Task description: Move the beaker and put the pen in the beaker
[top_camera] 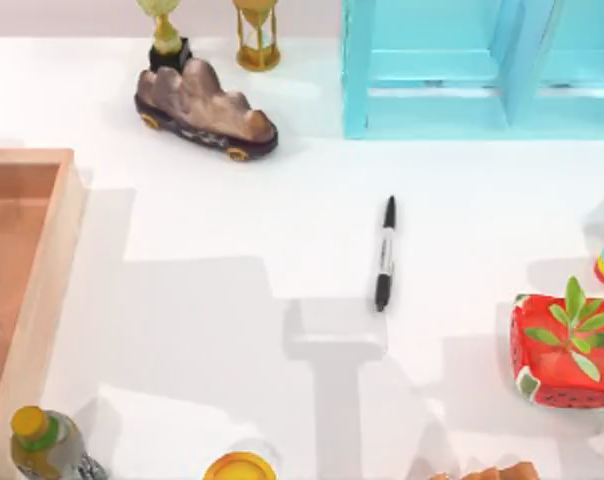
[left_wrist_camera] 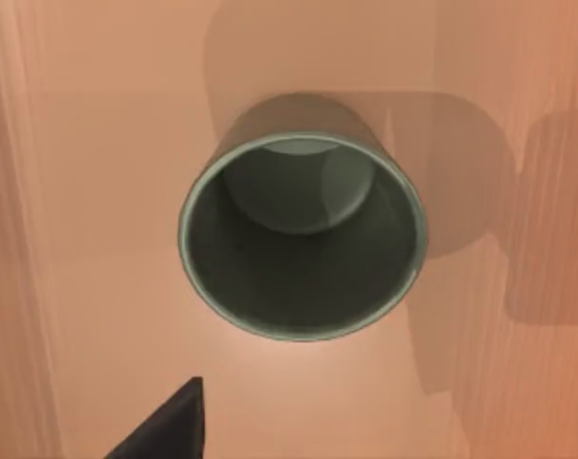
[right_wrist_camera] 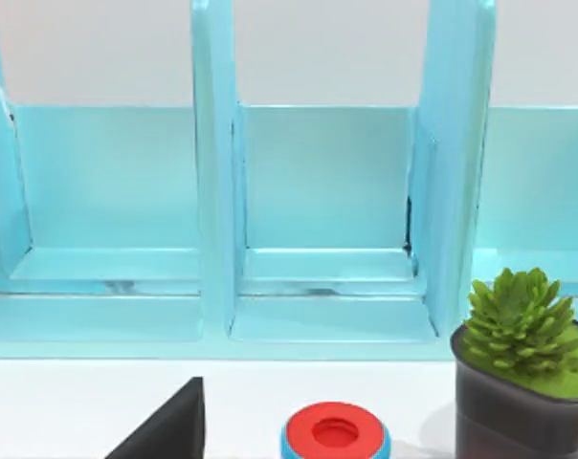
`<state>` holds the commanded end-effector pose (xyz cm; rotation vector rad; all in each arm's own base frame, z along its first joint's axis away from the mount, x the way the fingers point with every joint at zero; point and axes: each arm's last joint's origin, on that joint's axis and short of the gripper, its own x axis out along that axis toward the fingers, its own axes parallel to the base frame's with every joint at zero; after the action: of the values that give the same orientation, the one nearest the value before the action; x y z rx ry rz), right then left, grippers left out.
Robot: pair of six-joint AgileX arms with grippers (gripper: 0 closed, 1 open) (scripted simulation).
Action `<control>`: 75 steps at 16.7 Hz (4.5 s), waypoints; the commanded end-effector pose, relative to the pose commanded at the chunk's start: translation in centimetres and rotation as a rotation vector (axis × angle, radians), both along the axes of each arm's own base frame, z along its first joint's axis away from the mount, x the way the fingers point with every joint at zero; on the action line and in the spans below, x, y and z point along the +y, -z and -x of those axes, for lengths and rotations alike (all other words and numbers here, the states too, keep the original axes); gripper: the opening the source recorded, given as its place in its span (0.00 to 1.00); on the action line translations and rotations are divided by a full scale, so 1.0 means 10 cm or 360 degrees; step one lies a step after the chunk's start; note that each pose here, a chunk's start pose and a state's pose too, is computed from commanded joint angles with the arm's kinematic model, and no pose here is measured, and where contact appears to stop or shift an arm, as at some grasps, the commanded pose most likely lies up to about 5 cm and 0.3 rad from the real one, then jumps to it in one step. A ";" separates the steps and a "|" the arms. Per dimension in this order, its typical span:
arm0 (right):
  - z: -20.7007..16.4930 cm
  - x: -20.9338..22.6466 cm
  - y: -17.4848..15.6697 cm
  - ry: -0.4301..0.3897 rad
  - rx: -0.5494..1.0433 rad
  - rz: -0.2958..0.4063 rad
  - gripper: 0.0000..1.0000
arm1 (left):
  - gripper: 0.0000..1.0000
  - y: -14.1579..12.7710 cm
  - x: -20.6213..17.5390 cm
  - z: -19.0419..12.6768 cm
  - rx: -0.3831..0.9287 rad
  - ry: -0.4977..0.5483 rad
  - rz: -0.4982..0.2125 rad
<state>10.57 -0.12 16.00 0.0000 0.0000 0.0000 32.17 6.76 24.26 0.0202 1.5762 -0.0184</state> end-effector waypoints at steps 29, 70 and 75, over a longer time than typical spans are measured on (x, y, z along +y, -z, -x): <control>0.00 0.00 0.00 0.0000 0.0000 0.0000 1.00 | 0.00 0.94 0.01 0.01 -0.0007 -0.0004 -0.0001; 0.00 0.00 0.00 0.0000 0.0000 0.0000 1.00 | 0.00 0.32 -2.37 -0.19 -0.0049 -0.0007 -0.0007; 0.00 0.00 0.00 0.0000 0.0000 0.0000 1.00 | 0.00 0.36 -2.35 -0.20 -0.0046 -0.0011 -0.0006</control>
<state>10.57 -0.12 16.00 0.0000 0.0000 0.0000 34.16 -16.71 20.63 0.0180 1.5474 -0.0094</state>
